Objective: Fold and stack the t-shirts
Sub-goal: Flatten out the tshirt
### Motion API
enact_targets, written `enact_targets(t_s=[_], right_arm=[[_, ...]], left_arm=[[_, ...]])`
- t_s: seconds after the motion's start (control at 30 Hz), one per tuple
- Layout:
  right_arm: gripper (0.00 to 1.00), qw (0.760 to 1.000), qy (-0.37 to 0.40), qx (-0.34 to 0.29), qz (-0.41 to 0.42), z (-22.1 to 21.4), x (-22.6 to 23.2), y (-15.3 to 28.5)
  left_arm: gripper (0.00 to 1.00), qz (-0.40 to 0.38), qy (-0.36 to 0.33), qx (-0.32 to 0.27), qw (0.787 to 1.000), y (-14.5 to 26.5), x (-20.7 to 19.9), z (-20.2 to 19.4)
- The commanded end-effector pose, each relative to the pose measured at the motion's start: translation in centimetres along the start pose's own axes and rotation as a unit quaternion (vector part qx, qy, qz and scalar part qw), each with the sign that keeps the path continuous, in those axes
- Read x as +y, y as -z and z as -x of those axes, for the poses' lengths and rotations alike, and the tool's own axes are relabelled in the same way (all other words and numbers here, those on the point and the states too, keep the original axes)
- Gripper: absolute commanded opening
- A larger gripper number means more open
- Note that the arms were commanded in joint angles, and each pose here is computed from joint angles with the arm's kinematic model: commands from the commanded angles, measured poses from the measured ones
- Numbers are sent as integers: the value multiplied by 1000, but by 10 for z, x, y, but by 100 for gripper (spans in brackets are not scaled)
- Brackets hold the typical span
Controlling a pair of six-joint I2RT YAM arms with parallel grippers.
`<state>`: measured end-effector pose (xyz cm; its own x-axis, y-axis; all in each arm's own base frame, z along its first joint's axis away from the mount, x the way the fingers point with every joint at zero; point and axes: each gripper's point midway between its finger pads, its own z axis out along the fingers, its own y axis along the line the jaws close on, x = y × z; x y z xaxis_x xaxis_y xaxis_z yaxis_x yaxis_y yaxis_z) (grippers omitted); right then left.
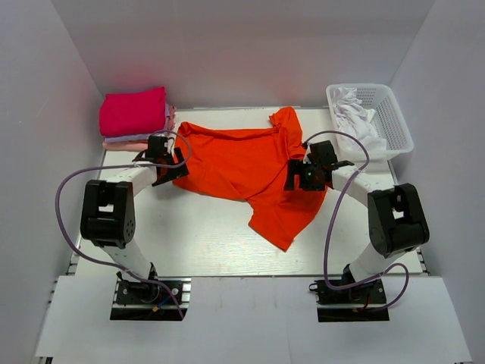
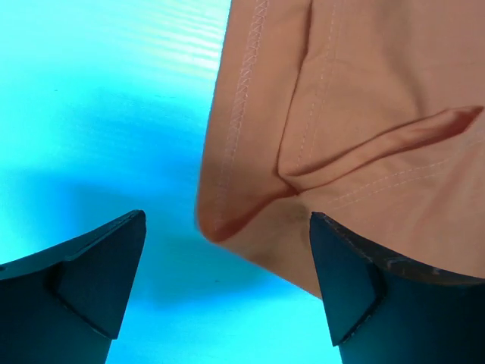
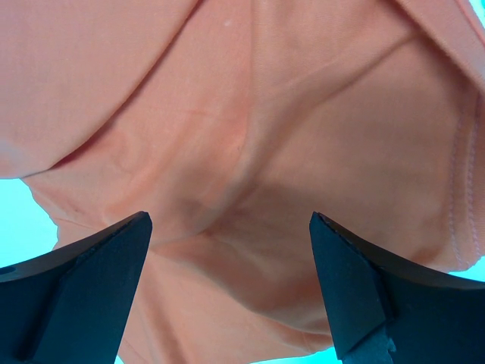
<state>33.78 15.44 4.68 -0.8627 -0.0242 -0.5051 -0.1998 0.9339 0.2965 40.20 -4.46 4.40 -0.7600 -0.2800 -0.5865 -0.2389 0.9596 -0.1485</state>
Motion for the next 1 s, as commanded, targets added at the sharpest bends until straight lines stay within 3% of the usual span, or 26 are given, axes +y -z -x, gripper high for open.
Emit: enact_targets(t_s=[0.0, 0.1, 0.33, 0.63, 0.73, 0.97], right_arm=[[90, 1000, 13, -1, 18, 8, 6, -1], [90, 1000, 11, 6, 20, 6, 6, -3], [90, 1000, 19, -9, 10, 7, 3, 3], [90, 1000, 17, -2, 15, 5, 3, 1], [90, 1000, 20, -4, 15, 5, 4, 1], [90, 1000, 22, 0, 20, 4, 6, 0]], left_arm=[[96, -96, 11, -34, 995, 2, -27, 24], [86, -122, 0, -27, 992, -13, -32, 22], [85, -149, -34, -75, 985, 2, -35, 35], [83, -219, -85, -37, 971, -3, -67, 22], [78, -220, -87, -35, 971, -7, -64, 19], [78, -227, -85, -13, 970, -21, -65, 9]])
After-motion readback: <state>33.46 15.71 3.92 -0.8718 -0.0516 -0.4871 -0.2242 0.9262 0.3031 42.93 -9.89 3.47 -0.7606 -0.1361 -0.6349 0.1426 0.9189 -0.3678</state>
